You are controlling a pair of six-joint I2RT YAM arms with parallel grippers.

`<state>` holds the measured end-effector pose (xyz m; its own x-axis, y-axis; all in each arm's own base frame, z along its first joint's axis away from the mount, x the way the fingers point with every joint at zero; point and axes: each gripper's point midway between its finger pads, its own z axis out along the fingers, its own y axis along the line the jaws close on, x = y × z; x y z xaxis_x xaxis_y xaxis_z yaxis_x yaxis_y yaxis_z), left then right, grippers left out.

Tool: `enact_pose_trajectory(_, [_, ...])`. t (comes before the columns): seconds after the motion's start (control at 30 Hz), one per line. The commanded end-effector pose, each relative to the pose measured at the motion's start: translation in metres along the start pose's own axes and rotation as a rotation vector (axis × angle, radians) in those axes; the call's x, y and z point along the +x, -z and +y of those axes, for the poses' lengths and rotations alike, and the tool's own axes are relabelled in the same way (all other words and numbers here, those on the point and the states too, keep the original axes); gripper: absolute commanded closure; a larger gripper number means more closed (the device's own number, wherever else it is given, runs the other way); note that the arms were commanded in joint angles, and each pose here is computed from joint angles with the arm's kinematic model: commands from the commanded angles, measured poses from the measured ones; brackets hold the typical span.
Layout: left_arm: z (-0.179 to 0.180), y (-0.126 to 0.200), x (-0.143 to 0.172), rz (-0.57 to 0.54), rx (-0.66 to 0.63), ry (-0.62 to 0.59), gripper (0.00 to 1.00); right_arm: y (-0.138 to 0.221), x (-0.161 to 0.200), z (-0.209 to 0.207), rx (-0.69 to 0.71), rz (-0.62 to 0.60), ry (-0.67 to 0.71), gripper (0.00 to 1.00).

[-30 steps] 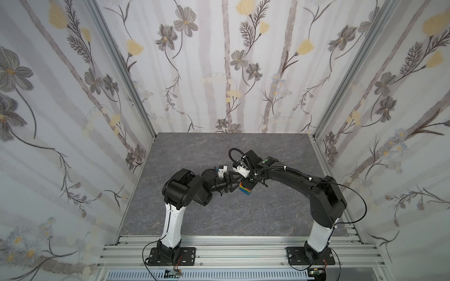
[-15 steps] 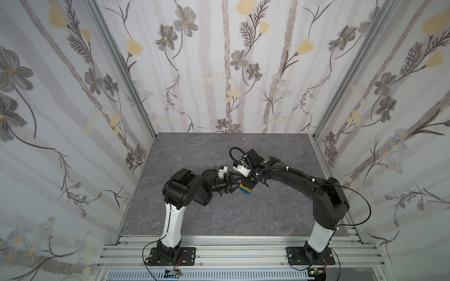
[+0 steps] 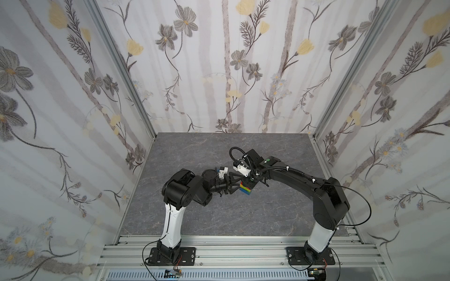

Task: Assemble the number 5 with lego
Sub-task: Assemble the lego brick with the lego brick.

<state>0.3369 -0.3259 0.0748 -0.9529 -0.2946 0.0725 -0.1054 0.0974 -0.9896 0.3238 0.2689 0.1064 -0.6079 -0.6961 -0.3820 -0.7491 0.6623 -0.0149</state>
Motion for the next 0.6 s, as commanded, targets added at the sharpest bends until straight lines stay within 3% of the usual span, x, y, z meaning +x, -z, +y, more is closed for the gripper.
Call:
enact_pose_trajectory(0.0, [-0.0121,-0.0007,0.0061,0.037,0.035,-0.025,0.24,0.0012,-0.0048,0.0004,-0.002,-0.021,0.003,0.91])
enact_pose_trajectory(0.57, [-0.0133,-0.0028,0.0085,0.046,0.042,-0.026,0.34,-0.0033,-0.0059,-0.0033,0.018,-0.012,0.007,0.91])
